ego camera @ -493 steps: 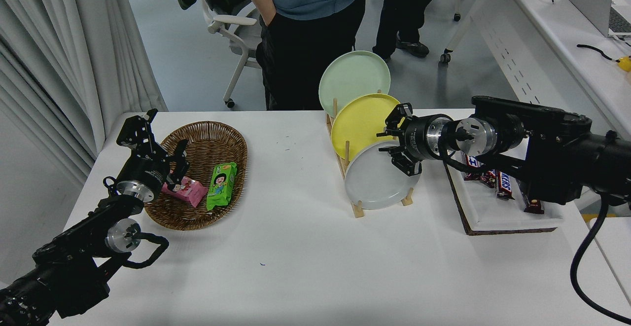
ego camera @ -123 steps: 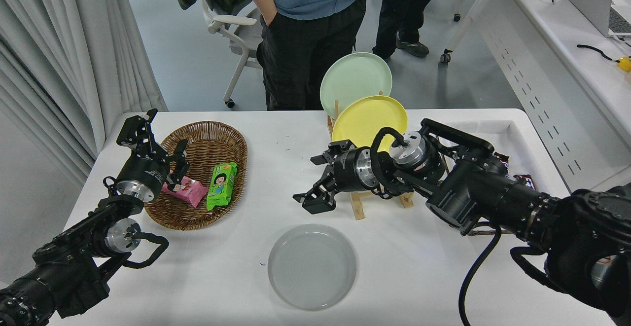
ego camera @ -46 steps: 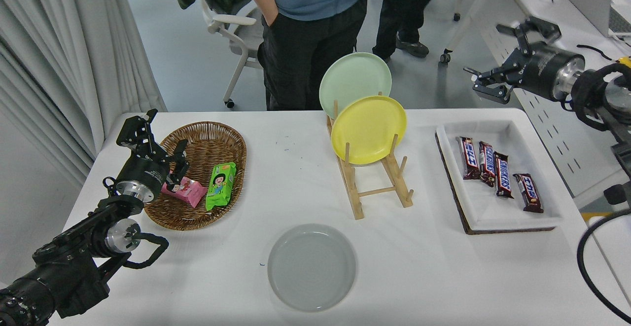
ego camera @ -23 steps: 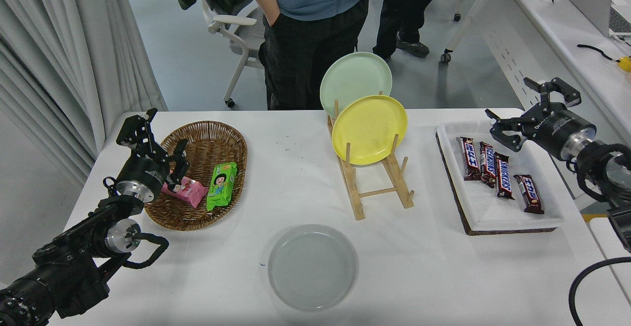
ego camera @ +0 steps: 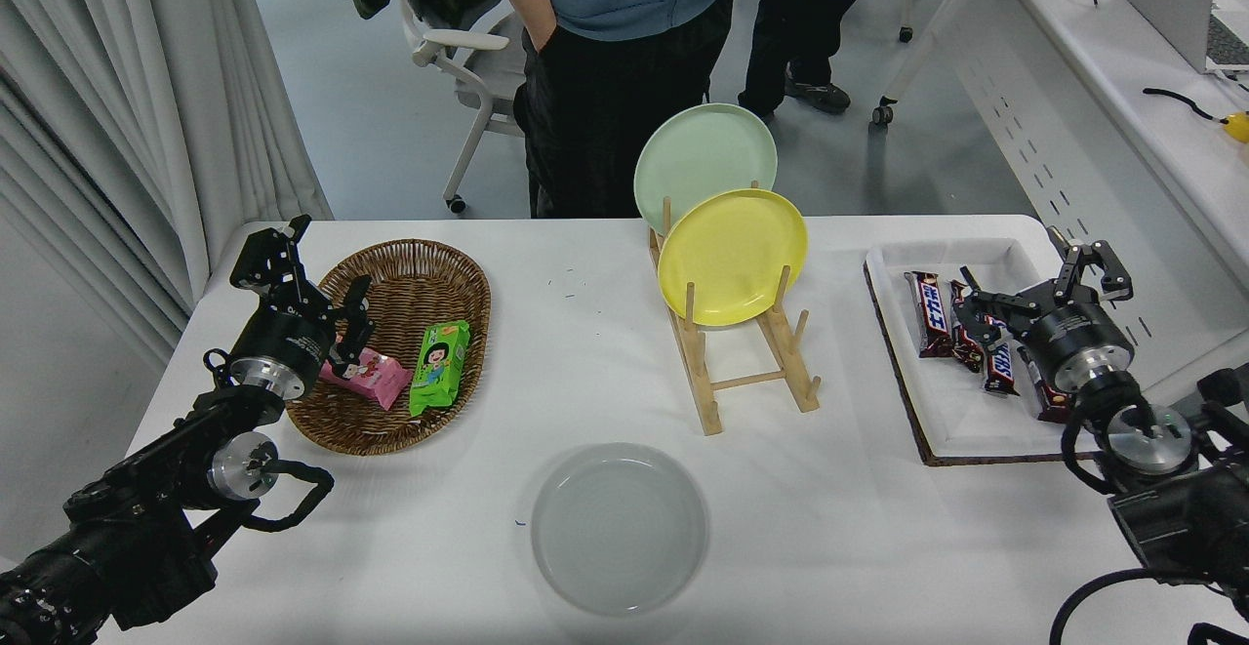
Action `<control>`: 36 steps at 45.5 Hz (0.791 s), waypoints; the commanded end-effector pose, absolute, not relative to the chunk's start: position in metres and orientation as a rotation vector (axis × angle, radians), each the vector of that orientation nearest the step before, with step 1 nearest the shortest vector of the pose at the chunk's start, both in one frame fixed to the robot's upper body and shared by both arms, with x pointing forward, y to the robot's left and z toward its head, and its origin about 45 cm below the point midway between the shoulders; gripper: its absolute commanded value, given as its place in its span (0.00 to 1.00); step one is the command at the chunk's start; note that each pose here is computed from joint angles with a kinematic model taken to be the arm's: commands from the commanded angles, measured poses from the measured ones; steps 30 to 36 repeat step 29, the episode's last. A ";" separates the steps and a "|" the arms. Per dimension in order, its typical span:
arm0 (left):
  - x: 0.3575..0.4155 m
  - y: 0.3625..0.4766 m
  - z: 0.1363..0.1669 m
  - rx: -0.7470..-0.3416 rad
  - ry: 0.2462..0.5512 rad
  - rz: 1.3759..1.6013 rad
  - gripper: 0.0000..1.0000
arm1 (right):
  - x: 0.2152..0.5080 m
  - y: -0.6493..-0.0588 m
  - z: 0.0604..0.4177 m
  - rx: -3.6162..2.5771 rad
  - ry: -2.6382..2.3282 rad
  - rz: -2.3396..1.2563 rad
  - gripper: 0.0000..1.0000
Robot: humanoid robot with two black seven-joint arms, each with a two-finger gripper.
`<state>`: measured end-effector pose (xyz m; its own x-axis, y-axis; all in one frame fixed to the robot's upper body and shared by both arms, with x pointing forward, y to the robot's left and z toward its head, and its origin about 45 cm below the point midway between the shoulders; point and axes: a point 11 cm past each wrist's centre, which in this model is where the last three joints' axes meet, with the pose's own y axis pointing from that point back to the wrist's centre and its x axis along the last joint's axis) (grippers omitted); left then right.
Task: Place the plate on the table
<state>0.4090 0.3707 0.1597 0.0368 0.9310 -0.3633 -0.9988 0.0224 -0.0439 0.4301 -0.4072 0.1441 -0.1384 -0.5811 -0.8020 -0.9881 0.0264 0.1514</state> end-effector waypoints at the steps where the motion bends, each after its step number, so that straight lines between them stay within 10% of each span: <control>1: 0.4092 0.371 0.1598 -0.323 0.261 1.521 1.00 | 0.440 -0.402 0.153 -1.602 1.798 0.907 0.99; 36: 0.4092 0.371 0.1598 -0.323 0.261 1.521 1.00 | 0.457 -0.371 0.150 -1.587 1.815 0.921 0.99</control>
